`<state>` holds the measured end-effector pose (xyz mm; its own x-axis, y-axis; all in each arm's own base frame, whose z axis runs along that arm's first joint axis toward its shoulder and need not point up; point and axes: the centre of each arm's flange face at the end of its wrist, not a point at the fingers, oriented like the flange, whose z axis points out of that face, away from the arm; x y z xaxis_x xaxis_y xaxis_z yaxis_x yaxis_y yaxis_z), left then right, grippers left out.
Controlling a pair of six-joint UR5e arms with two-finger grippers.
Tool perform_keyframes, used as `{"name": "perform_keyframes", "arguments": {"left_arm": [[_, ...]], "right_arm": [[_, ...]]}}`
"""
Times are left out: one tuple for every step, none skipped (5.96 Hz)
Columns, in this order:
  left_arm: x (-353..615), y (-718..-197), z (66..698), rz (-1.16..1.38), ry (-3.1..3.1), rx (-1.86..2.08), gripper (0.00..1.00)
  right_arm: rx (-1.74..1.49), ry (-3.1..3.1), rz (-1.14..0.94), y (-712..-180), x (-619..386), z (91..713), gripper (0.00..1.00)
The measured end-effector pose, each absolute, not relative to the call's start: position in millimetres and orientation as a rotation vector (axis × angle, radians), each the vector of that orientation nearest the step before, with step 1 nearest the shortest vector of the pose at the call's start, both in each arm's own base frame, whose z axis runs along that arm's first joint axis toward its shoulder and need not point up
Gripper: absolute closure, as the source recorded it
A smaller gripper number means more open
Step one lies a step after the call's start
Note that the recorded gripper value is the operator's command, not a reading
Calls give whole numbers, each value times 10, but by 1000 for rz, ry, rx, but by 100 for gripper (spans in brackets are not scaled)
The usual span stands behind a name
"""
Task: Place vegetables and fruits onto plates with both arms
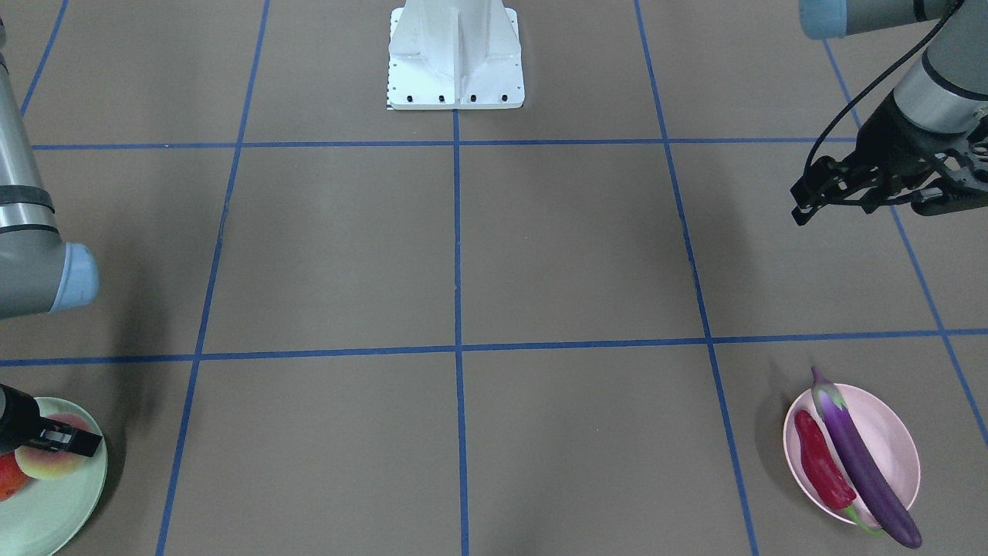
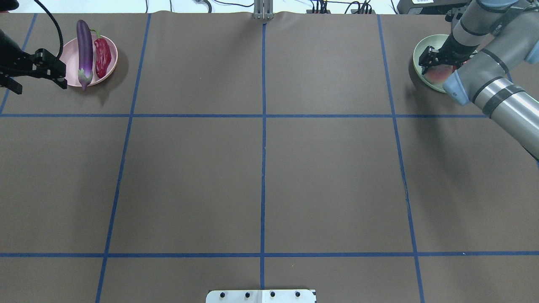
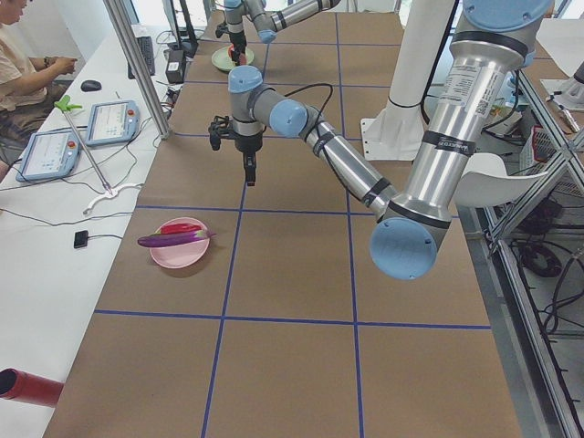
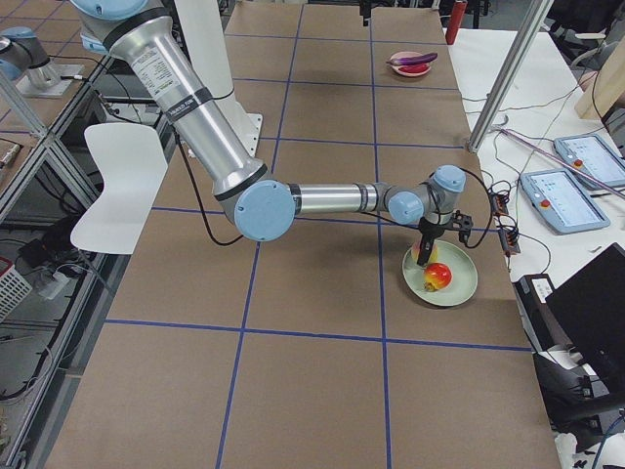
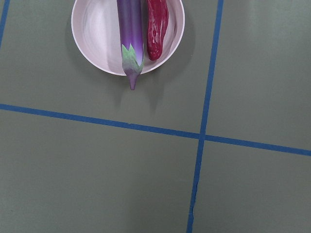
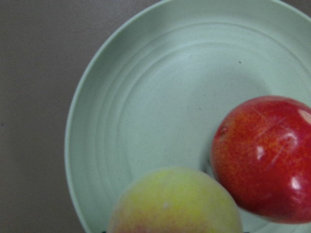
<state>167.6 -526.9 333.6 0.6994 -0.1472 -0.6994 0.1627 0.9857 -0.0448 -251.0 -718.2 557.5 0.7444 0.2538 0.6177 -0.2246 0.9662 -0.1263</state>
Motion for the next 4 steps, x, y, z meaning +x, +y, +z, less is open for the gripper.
{"name": "perform_keyframes", "arguments": {"left_arm": [[1681,-5279,3350,-172,777,19,0],[1654,-5266,3349,-151,777,30,0],[1573,-5211,3390,-113,774,49,0],[1387,-5065,3539,-61,762,73,0]], "right_arm": [[-14,-717,272,-7232,-2287,5507,0],[9,-783,299,-7316,-1856,5283,0],[25,-851,331,-7294,-1360,5041,0],[45,-906,361,-7058,-865,4861,0]]}}
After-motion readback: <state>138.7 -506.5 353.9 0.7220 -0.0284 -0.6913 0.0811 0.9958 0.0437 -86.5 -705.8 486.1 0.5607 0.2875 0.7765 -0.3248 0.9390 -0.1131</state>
